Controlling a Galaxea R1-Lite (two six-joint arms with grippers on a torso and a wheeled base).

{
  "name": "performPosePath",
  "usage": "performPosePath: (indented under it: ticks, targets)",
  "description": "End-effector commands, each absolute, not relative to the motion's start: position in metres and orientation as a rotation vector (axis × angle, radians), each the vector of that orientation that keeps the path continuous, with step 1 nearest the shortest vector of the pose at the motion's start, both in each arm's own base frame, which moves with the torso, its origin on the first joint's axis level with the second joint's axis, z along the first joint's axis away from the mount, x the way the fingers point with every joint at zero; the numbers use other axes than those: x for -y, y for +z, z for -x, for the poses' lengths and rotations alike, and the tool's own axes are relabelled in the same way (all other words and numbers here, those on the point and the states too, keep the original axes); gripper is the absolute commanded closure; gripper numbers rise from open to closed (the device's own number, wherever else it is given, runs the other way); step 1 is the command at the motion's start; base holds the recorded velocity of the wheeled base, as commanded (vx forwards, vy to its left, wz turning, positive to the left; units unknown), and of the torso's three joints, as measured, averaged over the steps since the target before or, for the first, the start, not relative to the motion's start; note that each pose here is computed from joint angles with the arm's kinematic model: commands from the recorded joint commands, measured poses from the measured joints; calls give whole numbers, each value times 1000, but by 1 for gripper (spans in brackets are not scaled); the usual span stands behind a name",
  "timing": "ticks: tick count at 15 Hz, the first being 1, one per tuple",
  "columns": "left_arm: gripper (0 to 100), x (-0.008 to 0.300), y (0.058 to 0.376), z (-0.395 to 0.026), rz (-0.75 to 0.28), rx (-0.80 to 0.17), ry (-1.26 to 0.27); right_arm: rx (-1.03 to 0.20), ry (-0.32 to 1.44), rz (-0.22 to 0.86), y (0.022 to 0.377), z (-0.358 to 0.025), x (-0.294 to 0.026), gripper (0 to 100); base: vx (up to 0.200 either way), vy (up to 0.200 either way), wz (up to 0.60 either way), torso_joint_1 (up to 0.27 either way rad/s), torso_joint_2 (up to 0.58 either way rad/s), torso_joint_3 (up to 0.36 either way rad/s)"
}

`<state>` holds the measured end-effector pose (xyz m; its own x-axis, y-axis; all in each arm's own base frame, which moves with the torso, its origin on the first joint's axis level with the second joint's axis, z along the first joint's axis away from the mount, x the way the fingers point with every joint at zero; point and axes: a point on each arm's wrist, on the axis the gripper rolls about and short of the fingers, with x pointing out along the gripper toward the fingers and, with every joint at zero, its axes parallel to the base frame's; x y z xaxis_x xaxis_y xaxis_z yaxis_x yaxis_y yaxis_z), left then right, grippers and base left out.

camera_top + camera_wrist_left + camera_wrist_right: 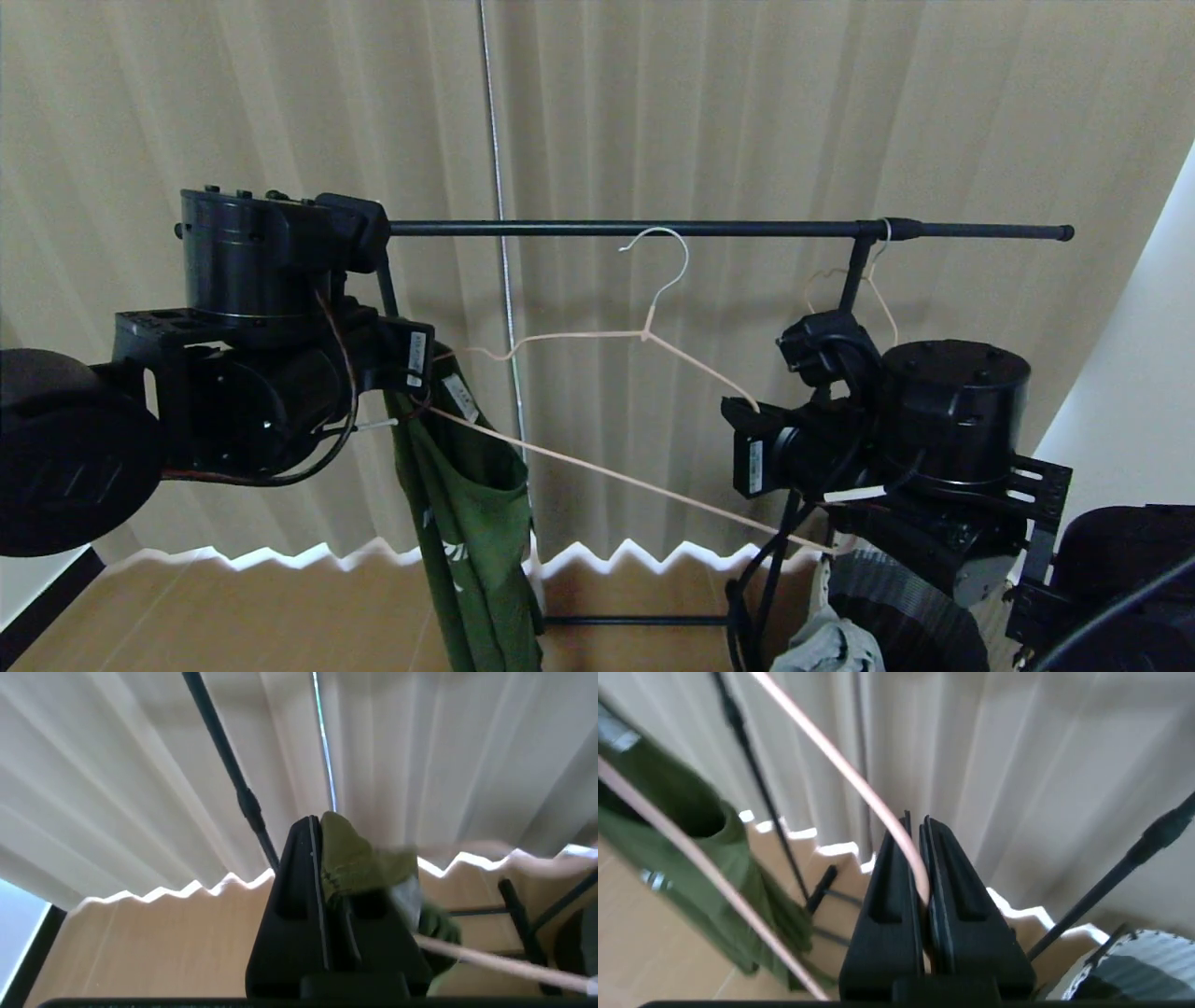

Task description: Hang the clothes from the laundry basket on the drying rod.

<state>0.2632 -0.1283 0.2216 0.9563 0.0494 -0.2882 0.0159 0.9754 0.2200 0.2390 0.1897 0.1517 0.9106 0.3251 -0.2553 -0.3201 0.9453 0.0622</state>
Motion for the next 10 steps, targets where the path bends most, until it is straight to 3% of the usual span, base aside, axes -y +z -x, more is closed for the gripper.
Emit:
performPosePath:
  ticks: [1, 7, 10]
  targets:
    - [100, 128, 224, -255, -229, -300, 6, -268, 306, -16, 148, -254, -194, 100, 0, 0, 0, 0, 0, 0]
    - [100, 155, 215, -247, -256, -332, -88, -242, 342, -11, 150, -262, -213, 100, 0, 0, 0, 0, 0, 0]
    - [100, 159, 218, -257, -219, -322, -74, -248, 366, -6, 149, -253, -216, 100, 0, 0, 0, 0, 0, 0]
